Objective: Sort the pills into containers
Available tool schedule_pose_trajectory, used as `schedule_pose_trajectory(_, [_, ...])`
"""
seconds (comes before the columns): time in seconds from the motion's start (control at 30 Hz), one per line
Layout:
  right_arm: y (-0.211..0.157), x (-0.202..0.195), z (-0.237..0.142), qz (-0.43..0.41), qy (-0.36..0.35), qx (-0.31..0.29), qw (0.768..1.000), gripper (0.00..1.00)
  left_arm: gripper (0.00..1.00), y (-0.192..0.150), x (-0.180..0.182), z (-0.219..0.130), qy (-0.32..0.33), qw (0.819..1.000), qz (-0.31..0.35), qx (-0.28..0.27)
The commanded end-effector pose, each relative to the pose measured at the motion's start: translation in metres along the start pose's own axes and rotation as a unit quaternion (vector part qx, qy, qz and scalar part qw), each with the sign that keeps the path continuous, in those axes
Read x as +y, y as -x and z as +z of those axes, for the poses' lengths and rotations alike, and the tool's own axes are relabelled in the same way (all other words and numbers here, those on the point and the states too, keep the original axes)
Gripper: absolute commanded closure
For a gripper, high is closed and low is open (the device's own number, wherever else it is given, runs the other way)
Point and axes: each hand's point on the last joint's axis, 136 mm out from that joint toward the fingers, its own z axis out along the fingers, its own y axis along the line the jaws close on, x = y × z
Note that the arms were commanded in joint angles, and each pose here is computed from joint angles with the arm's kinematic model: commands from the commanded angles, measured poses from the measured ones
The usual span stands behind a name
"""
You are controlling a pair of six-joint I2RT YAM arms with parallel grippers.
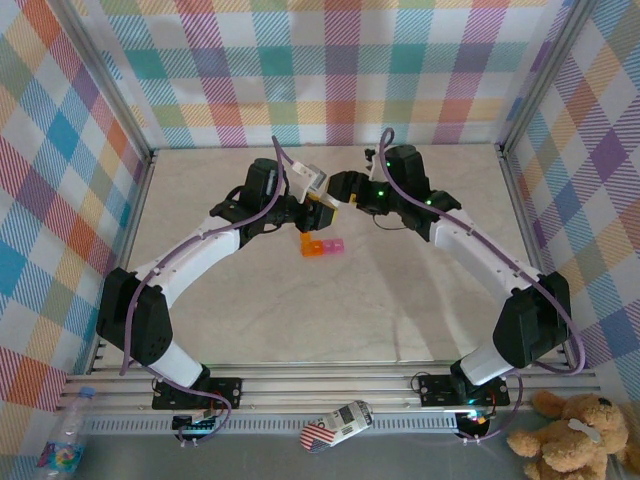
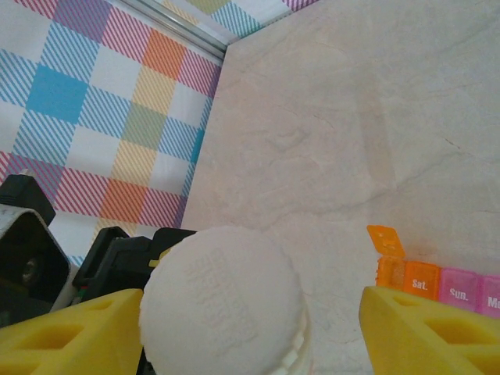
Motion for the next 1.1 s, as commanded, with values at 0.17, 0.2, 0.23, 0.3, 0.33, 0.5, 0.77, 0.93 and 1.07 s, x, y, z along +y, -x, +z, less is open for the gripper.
schedule_pose_trajectory(0.17, [0.023, 0.02, -0.009, -0.04, 0.006, -0.03, 0.999, 0.3, 1.0, 0.017, -0.006, -0.008, -0.009, 1.0, 0.013, -0.019])
schedule_pose_trajectory(0.2, [0.023, 0.022, -0.009, -0.041, 0.008, -0.029, 0.999, 0.31, 1.0, 0.016, -0.006, -0.008, -0.01, 1.0, 0.012, -0.019])
schedule_pose_trajectory(0.23, [0.024, 0.023, -0.008, -0.041, 0.01, -0.028, 0.999, 0.32, 1.0, 0.016, -0.006, -0.007, -0.01, 1.0, 0.012, -0.019])
schedule_pose_trajectory(0.3, [0.023, 0.024, -0.006, -0.04, 0.013, -0.022, 0.999, 0.33, 1.0, 0.017, -0.006, -0.007, -0.009, 1.0, 0.012, -0.019])
schedule_pose_trajectory(0.33, [0.022, 0.024, -0.005, -0.041, 0.014, -0.019, 0.999, 0.33, 1.0, 0.017, -0.006, -0.008, -0.01, 1.0, 0.013, -0.02])
schedule_pose_trajectory(0.5, [0.018, 0.021, -0.001, -0.04, 0.015, -0.01, 0.999, 0.33, 1.0, 0.018, -0.006, -0.008, -0.01, 1.0, 0.012, -0.021])
schedule_pose_trajectory(0.77, [0.015, 0.018, 0.002, -0.042, 0.015, 0.0, 0.999, 0.46, 1.0, 0.021, -0.007, -0.007, -0.012, 1.0, 0.01, -0.023])
schedule_pose_trajectory(0.93, [0.011, 0.02, 0.002, -0.056, 0.024, 0.009, 0.998, 0.59, 1.0, 0.022, -0.008, -0.008, -0.013, 1.0, 0.01, -0.026])
schedule_pose_trajectory(1.07, [0.009, 0.026, -0.004, -0.117, 0.071, 0.021, 0.99, 0.62, 1.0, 0.027, -0.013, -0.012, -0.023, 0.999, 0.01, -0.034])
